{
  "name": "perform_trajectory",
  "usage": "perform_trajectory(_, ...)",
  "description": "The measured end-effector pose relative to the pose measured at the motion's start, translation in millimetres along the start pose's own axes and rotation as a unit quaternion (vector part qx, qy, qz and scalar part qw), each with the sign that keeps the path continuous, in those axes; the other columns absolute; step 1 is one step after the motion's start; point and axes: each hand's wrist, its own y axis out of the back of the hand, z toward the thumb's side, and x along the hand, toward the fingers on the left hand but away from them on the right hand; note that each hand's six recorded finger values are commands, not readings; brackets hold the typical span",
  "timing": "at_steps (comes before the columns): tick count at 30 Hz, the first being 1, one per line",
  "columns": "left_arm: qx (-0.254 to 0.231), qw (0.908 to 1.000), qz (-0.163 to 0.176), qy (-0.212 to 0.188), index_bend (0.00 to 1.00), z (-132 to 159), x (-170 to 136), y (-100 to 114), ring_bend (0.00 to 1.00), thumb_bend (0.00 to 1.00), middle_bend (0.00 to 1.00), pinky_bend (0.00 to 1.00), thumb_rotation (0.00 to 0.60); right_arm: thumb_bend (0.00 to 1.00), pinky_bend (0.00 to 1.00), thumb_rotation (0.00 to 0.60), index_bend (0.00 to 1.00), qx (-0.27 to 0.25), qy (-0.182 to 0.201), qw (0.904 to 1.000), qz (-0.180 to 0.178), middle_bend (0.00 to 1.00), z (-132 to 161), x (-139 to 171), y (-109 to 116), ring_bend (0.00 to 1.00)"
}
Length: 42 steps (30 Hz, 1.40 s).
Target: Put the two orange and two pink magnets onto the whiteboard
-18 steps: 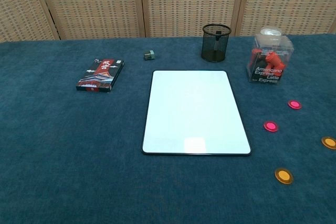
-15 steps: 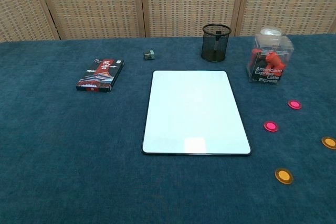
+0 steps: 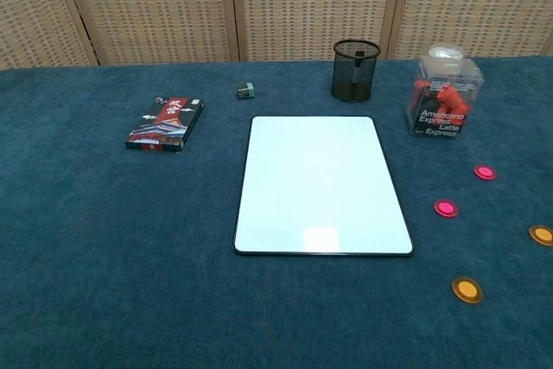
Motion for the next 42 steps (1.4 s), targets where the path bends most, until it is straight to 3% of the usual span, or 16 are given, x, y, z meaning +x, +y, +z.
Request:
perform_trajectory(1,0.0,1.0,0.0,0.001,0.0,0,1,0,0.0,0.07,0.0,0.0,0.6,0.0,0.49,0.6,0.0,0.002,0.001,1.0,0.001,0.52,1,-2,-1,0.51)
perform_trajectory(3,0.001,1.0,-0.001,0.002,0.0,0,2,-1,0.0,0.07,0.0,0.0,0.6,0.0,0.8,0.6,0.0,0.008,0.007,0.9999,0.002,0.68,5,-9,-2,0.75)
perform_trajectory(5,0.002,1.0,-0.002,0.003,0.0,0,2,-1,0.0,0.07,0.0,0.0,0.6,0.0,0.97,0.6,0.03,0.009,0.017,0.9998,0.002,0.79,10,-18,-4,0.9)
perform_trajectory(6,0.003,1.0,-0.003,0.003,0.0,0,3,-2,0.0,0.07,0.0,0.0,0.6,0.0,1.0,0.6,0.06,0.008,0.022,0.9997,0.003,0.82,13,-22,-5,0.94)
perform_trajectory(8,0.005,1.0,-0.004,0.004,0.0,0,4,-3,0.0,0.07,0.0,0.0,0.6,0.01,1.0,0.6,0.14,0.006,0.033,0.9994,0.011,0.88,18,-30,-11,0.99)
perform_trajectory(14,0.012,0.9998,-0.013,0.01,0.0,1,8,-8,0.0,0.07,0.0,0.0,0.6,0.06,1.0,0.6,0.28,0.001,0.066,0.9965,0.052,0.93,37,-52,-39,1.0)
perform_trajectory(21,0.016,0.9996,-0.018,0.015,0.0,1,12,-12,0.0,0.08,0.0,0.0,0.6,0.14,1.0,0.6,0.31,-0.011,0.061,0.991,0.119,0.93,41,-64,-80,1.0)
perform_trajectory(29,0.019,0.9995,-0.021,0.016,0.0,2,14,-14,0.0,0.08,0.0,0.0,0.6,0.24,1.0,0.6,0.38,-0.006,0.049,0.9869,0.154,0.94,42,-71,-117,1.0)
perform_trajectory(42,0.019,0.9994,-0.022,0.019,0.0,2,15,-16,0.0,0.08,0.0,0.0,0.6,0.31,1.0,0.6,0.38,-0.015,0.031,0.985,0.169,0.94,33,-75,-128,1.0)
